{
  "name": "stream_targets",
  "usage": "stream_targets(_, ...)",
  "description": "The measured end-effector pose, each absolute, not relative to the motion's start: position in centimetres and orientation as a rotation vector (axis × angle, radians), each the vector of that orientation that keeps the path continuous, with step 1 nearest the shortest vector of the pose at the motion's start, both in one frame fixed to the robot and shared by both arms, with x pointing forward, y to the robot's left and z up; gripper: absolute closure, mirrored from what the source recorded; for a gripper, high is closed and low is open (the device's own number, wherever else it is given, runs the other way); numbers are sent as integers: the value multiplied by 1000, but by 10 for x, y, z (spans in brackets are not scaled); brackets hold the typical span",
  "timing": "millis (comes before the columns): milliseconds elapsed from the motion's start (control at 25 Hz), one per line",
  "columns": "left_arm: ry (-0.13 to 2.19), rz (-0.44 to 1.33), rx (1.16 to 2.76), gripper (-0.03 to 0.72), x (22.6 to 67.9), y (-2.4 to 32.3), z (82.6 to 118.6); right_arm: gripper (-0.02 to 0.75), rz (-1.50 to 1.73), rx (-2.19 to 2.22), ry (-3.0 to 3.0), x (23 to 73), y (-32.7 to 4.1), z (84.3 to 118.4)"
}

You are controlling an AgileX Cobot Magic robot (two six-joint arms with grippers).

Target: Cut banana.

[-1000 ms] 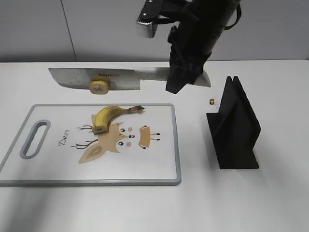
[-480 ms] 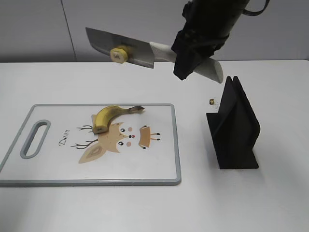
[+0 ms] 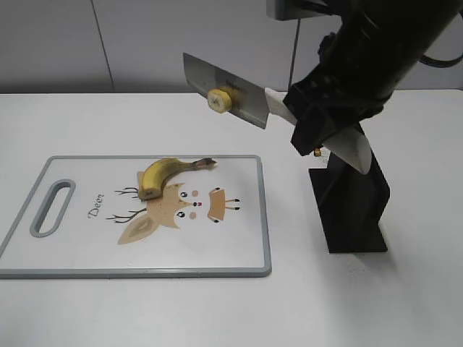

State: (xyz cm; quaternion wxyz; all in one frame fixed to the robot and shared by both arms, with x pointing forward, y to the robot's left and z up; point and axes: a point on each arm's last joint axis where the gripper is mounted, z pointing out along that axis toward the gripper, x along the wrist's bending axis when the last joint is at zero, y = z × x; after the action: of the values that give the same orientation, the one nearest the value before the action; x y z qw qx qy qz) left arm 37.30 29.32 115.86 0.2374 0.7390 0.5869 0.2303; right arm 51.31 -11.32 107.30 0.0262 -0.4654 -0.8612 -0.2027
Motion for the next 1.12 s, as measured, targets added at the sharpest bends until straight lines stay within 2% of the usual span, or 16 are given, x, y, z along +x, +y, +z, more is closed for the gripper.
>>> stream_targets(320, 1524, 759, 1913, 110, 310, 294, 1135, 578, -720, -1637, -2559, 485, -133, 1079)
stream_targets(600, 1478, 821, 1856, 111, 267, 294, 1098, 578, -784, -1819, -2481, 470, -148, 1094)
stream_targets(960, 1373, 896, 1743, 111, 230, 291, 1061, 578, -788, -2096, -2389, 444, -177, 1098)
stream_targets(1120, 1308, 890, 1724, 111, 228, 291, 1057, 578, -789, -2174, -2337, 435, -185, 1096)
